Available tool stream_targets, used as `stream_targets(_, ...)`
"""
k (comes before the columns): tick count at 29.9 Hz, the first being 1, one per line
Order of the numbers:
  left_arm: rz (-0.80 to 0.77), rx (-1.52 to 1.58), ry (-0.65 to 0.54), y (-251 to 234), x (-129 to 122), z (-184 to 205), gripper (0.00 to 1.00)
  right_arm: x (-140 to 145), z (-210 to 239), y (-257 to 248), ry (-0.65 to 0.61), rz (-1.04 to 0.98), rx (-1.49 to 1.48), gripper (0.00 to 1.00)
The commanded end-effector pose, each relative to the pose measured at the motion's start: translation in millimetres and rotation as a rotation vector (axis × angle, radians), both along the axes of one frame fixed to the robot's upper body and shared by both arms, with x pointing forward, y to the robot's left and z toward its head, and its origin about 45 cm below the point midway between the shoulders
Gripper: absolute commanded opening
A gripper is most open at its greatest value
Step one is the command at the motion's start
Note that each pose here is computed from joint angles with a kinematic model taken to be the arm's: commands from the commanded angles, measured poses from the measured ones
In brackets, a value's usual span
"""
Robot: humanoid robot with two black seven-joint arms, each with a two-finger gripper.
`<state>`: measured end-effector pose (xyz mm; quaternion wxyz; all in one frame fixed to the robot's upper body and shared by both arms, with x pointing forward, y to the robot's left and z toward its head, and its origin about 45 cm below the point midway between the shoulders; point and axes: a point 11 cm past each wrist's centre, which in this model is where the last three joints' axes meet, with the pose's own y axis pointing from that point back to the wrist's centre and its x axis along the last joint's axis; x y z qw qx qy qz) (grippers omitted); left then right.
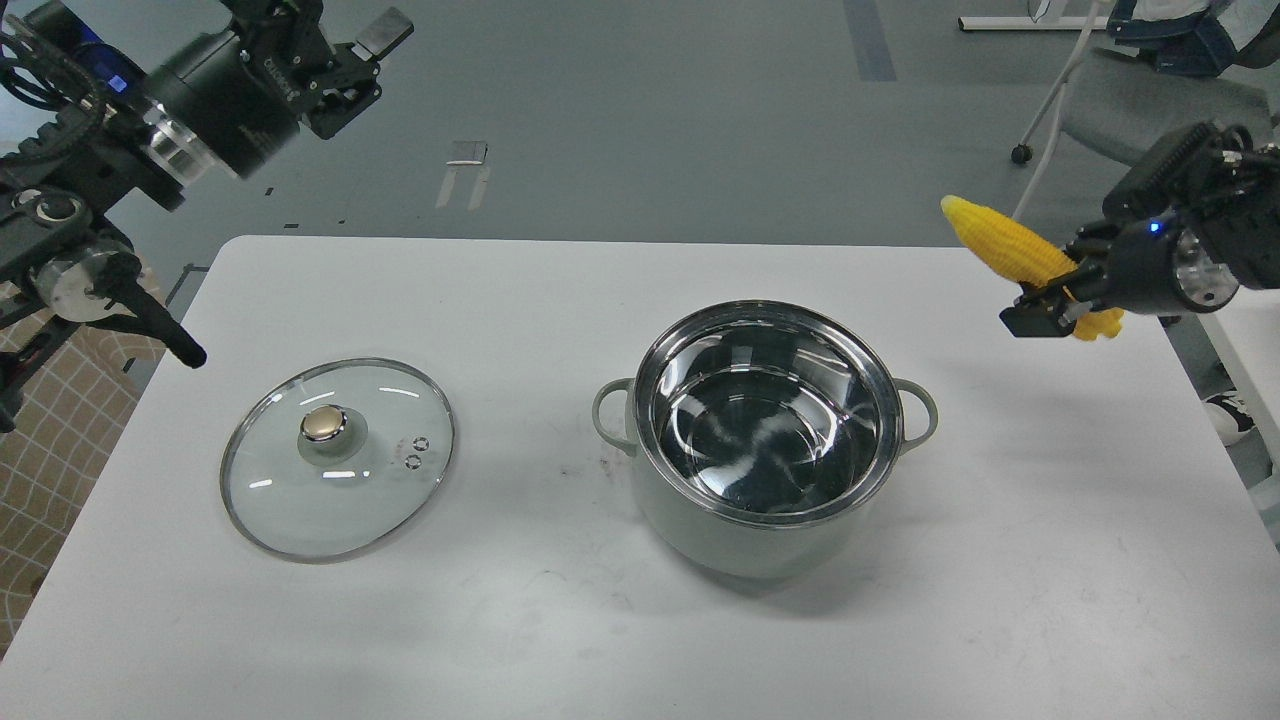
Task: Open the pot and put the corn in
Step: 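Carry the corn over the open pot and lower it inside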
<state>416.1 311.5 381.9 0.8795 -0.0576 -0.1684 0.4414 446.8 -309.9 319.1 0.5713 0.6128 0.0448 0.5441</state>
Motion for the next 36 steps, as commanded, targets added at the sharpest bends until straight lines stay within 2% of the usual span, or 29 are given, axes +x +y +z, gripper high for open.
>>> stream_targets(1,-0.002,-0.002,-0.002,-1,0,1,0.94,3,30,56,-0.005,0.094,0.028,0.20)
stream_targets(4,-0.002,-0.001,0.000,-1,0,0,0.94,-2,28,94,0.033,0.167,0.011,0.20)
stream_targets(9,-0.004,-0.005,-0.001,-3,1,0,0.94,-26,-7,140,0.140,0.294,-0.050,0.20)
stream_targets(16,-0.002,-0.005,-0.001,-2,1,0,0.94,-46,-39,152,0.221,0.357,-0.110,0.25)
stream_targets(22,-0.004,-0.005,-0.001,-3,1,0,0.94,-53,-53,156,0.256,0.368,-0.105,0.39)
stream_targets(23,-0.003,-0.003,0.000,-2,1,-1,0.94,-54,-55,155,0.261,0.367,-0.107,0.45)
stream_targets(29,-0.005,-0.004,-0.001,-3,0,0,0.94,-58,-61,156,0.277,0.373,-0.104,0.64)
stream_targets(36,-0.003,-0.003,0.001,-2,1,-1,0.94,-62,-64,159,0.306,0.360,-0.066,0.77)
